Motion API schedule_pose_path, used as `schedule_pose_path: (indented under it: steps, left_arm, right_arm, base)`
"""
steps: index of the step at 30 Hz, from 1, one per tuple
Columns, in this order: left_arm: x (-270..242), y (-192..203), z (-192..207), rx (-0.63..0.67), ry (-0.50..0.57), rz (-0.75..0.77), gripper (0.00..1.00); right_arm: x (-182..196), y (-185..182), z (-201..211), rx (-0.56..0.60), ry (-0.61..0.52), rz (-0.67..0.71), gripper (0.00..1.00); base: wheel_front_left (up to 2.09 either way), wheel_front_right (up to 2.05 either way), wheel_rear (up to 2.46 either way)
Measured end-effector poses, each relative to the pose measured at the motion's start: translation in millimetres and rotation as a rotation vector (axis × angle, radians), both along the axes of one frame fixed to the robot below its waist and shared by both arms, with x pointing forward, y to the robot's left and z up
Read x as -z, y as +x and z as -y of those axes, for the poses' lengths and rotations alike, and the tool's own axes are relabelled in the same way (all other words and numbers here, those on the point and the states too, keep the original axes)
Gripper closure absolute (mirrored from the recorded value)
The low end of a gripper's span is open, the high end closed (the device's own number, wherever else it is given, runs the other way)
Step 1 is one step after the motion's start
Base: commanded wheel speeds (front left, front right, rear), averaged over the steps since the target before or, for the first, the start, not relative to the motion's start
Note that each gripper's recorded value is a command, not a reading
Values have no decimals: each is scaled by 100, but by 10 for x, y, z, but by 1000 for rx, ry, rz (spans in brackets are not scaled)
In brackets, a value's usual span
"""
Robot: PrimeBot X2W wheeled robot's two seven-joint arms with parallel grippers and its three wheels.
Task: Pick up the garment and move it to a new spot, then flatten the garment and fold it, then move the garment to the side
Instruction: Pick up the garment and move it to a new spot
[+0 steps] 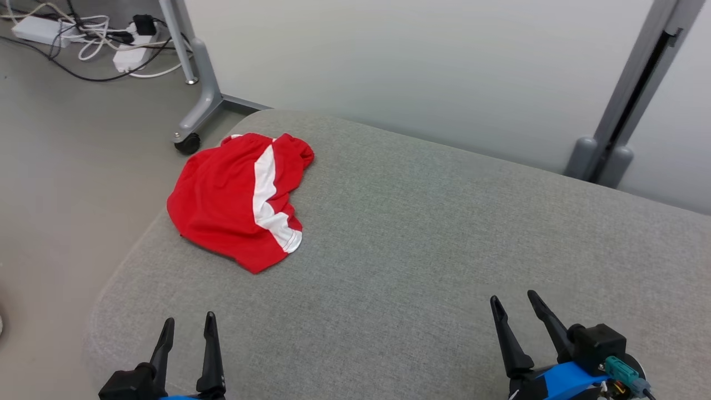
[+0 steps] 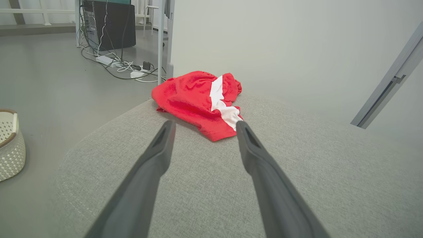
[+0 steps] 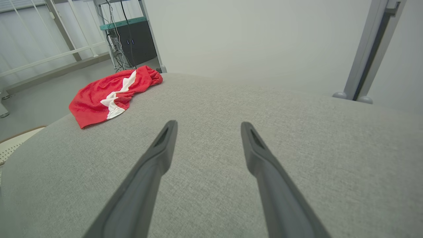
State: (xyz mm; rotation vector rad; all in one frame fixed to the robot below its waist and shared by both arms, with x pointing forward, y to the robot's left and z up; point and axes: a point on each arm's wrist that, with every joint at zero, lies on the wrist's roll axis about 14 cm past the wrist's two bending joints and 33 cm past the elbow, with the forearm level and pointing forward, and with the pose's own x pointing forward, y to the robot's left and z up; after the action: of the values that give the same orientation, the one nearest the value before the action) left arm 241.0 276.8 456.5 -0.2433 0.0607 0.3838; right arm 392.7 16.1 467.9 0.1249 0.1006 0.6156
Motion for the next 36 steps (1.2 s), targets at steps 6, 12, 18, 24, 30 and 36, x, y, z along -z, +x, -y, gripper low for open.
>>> schedule_pose_path:
  steps: [6,12,18,24,30,36]
  left_arm:
    - [3,-136,-61,-36,-3,-3,0]
    - [31,-81,-41,-28,-13,-16,0]
    - [-252,158,-316,-32,58,33,0]
    - [-1153,821,-732,12,262,169,0]
    - [-1519,1691,-942,82,295,136,0]
    - [-937,2355,-1301,51,173,-79,0]
  right_arm:
    - [41,-56,-170,-53,0,-13,0]
    - [57,-32,-107,-35,4,-16,0]
    - [-60,133,-23,-1,15,28,0]
    - [-111,351,76,35,4,52,0]
    - [-36,582,230,78,-28,51,0]
    - [122,817,429,127,-72,32,0]
  base:
    - [0,0,0]
    - [0,0,0]
    - [0,0,0]
    - [0,0,0]
    - [0,0,0]
    - [0,0,0]
